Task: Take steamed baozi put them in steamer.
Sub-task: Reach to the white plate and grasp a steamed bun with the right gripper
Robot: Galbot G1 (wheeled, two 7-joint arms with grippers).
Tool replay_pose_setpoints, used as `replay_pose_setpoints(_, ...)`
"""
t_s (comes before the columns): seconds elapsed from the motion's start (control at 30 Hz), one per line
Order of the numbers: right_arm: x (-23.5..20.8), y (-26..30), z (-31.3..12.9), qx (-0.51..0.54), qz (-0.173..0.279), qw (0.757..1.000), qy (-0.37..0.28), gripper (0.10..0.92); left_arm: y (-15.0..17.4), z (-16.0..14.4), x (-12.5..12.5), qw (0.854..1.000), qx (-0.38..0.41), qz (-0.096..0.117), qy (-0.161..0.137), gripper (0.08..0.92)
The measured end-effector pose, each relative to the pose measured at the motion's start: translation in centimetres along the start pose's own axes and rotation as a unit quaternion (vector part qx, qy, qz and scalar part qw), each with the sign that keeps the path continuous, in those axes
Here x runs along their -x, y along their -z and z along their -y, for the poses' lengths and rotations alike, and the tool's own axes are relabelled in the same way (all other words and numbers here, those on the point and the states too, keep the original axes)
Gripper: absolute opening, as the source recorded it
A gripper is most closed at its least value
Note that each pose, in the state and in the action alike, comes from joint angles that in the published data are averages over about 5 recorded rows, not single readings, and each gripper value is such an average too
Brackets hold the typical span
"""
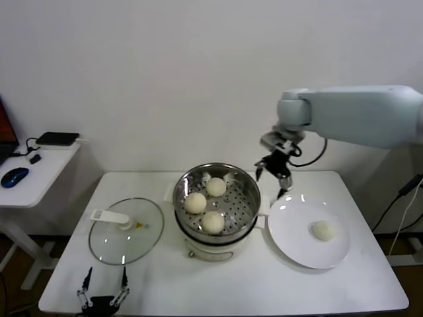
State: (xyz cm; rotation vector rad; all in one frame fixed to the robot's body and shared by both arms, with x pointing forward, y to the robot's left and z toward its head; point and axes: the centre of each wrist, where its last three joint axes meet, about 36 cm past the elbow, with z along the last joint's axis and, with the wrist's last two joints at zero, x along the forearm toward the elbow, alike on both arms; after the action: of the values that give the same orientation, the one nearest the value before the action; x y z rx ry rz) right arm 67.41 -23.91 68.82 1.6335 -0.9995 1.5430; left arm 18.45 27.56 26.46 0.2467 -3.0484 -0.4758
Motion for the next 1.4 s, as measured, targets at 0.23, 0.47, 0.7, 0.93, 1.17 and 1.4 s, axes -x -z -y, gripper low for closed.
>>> replay_pose_setpoints(0.23, 2.6, -6.3, -4.2, 0.1, -0.029, 0.994, -0.01, 0.823, -0.1, 0.2, 0.1, 1.0, -0.002, -0.001, -0.001, 0.823)
replay_pose_setpoints(0.47, 7.2, -10.8, -7.9, 0.16, -0.048, 0.986, -0.008, 0.823, -0.3, 0.2, -0.1, 1.0, 0.001, -0.005, -0.002, 0.823)
replay_pose_setpoints(0.7, 11.9, -13.3, -10.4, 0.189, -0.06, 0.98, 0.002, 0.823, -0.6, 0.2, -0.4, 1.0, 0.006, -0.008, -0.004, 0.823)
replay_pose_setpoints(0.93, 15.0, -14.5, -11.5, 0.203, -0.069, 0.977, 0.002, 0.823, -0.7, 0.3, -0.4, 1.0, 0.009, -0.009, -0.006, 0.823)
replay_pose_setpoints(1.17, 17.1, -15.2, -12.1, 0.214, -0.074, 0.974, 0.002, 0.823, -0.9, 0.2, -0.4, 1.0, 0.011, -0.01, -0.005, 0.823)
replay_pose_setpoints(1.4, 18.4, -15.4, -12.4, 0.22, -0.076, 0.973, 0.0, 0.823, -0.9, 0.2, -0.3, 1.0, 0.011, -0.009, -0.005, 0.823)
